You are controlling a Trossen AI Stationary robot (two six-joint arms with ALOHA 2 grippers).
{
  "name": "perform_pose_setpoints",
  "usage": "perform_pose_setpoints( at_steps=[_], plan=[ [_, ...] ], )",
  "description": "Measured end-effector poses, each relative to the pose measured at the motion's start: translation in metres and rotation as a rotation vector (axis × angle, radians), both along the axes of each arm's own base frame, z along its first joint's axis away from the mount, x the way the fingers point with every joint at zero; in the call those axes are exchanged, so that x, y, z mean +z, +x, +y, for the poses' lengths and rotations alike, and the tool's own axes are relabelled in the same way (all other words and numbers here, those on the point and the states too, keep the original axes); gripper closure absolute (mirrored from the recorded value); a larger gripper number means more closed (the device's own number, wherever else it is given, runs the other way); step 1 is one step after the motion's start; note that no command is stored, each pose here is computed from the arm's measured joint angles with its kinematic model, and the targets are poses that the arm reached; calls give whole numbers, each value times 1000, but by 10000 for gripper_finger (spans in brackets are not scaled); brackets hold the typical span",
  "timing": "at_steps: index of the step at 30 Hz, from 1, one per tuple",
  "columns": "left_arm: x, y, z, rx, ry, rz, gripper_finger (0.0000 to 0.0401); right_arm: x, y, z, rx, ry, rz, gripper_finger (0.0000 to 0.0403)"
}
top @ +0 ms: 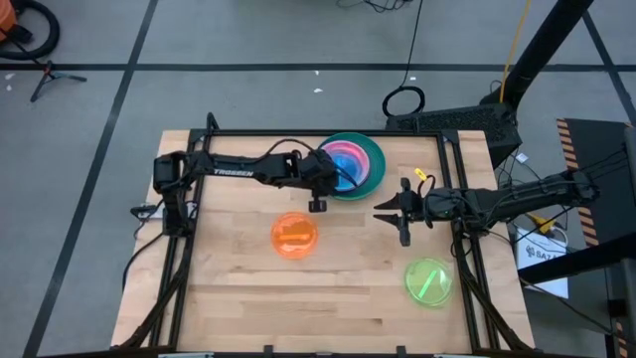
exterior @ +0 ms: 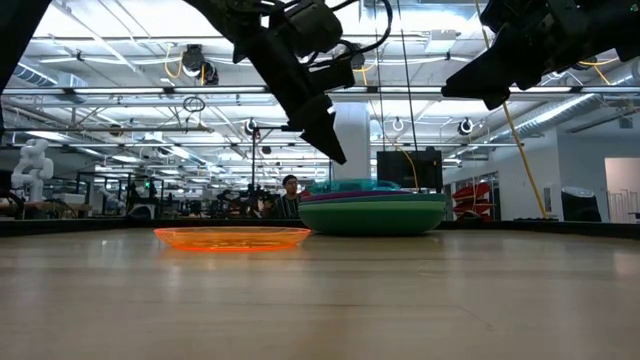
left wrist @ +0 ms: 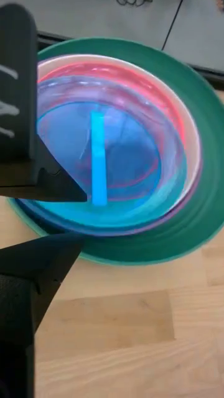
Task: Stack plastic plates
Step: Stack the small green plate on top of the small blue plate
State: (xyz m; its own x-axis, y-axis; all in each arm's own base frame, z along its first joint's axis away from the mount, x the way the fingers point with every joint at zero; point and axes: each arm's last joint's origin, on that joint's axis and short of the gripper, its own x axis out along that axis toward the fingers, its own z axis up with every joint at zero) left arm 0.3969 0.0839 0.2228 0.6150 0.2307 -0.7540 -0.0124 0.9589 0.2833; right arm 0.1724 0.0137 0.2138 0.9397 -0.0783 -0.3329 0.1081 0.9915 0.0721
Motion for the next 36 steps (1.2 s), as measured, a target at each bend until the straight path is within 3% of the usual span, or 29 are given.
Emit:
perform_pose_setpoints(
  at_steps=[12,22,30,36],
  plan=[
    [3,-7,-2,5,-13,46,302,0,0,0,-7,18,-2,300],
    [14,-20,-34,-21,-51,71,302,0,1,0,-69,181,-25,300],
    [48,-74,-60,3,-10,-58,302,0,17,7,-61,207,-93,300],
    [66,-111,-69,-19,0,-206,302,9,40,19,-42,253,-65,300]
  ],
)
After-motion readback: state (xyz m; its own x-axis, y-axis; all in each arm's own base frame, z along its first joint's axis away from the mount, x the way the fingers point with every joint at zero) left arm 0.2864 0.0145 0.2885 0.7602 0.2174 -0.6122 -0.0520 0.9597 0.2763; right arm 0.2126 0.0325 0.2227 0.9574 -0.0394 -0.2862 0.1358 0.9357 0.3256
